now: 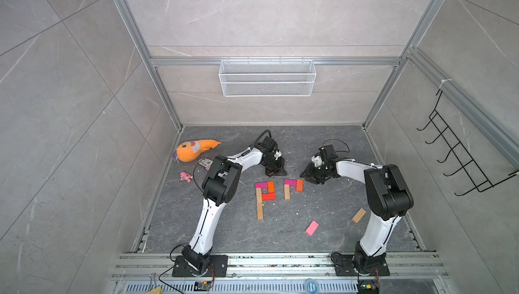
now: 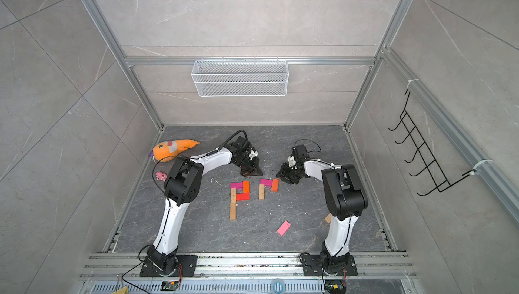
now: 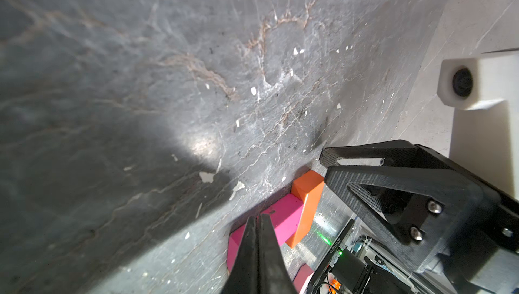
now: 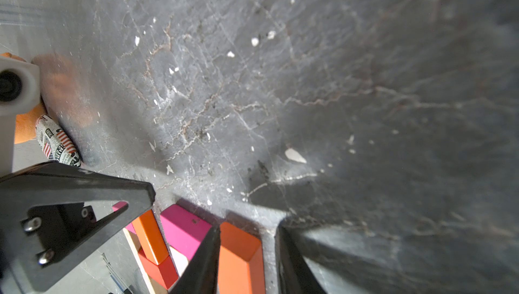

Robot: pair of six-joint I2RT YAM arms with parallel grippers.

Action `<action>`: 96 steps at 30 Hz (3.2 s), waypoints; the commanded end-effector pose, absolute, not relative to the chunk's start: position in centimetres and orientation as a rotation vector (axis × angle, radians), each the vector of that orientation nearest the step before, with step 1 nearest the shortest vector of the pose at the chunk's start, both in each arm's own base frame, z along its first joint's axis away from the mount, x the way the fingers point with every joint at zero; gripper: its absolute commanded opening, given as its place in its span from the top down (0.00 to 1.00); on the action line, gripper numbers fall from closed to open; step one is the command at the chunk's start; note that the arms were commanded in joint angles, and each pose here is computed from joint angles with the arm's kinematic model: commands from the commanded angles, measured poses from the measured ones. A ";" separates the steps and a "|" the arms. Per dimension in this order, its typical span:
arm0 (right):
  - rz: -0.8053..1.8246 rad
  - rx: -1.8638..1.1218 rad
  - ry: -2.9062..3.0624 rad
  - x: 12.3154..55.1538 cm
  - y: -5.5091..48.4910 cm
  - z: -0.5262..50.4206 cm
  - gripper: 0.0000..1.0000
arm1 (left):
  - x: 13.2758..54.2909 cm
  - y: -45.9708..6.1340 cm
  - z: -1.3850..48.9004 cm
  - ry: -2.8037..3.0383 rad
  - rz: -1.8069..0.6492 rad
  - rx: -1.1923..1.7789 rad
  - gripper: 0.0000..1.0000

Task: Assemble the letter p with building blocks
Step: Adjust the building block at the center of the board.

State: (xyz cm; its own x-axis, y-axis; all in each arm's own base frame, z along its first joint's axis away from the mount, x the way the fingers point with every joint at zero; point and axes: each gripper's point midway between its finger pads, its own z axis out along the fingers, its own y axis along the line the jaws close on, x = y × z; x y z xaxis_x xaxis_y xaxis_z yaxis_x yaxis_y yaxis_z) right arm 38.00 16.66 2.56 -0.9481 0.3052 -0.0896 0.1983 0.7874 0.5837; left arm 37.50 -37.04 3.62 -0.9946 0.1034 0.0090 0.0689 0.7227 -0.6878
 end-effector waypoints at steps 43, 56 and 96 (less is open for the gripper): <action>0.873 0.411 2.831 37.1 16.0 1.7 0.63 | 36.7 -36.7 3.5 -2.871 1.137 -0.146 1.00; 0.907 0.381 2.814 39.3 16.8 2.9 0.66 | 38.4 -35.9 5.8 -2.883 1.211 -0.094 1.00; 0.874 0.325 2.934 37.4 18.3 0.1 0.87 | 34.4 -32.5 15.2 -2.983 1.316 -0.228 1.00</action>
State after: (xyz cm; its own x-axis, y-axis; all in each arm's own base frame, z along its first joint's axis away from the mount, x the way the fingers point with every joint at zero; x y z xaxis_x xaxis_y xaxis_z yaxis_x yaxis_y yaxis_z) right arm 39.44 18.62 1.81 -0.9685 0.2423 -0.0571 0.1635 0.7920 0.5882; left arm 34.81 -32.29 14.42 -0.9875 0.0542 -0.1483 0.1449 0.6839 -0.7151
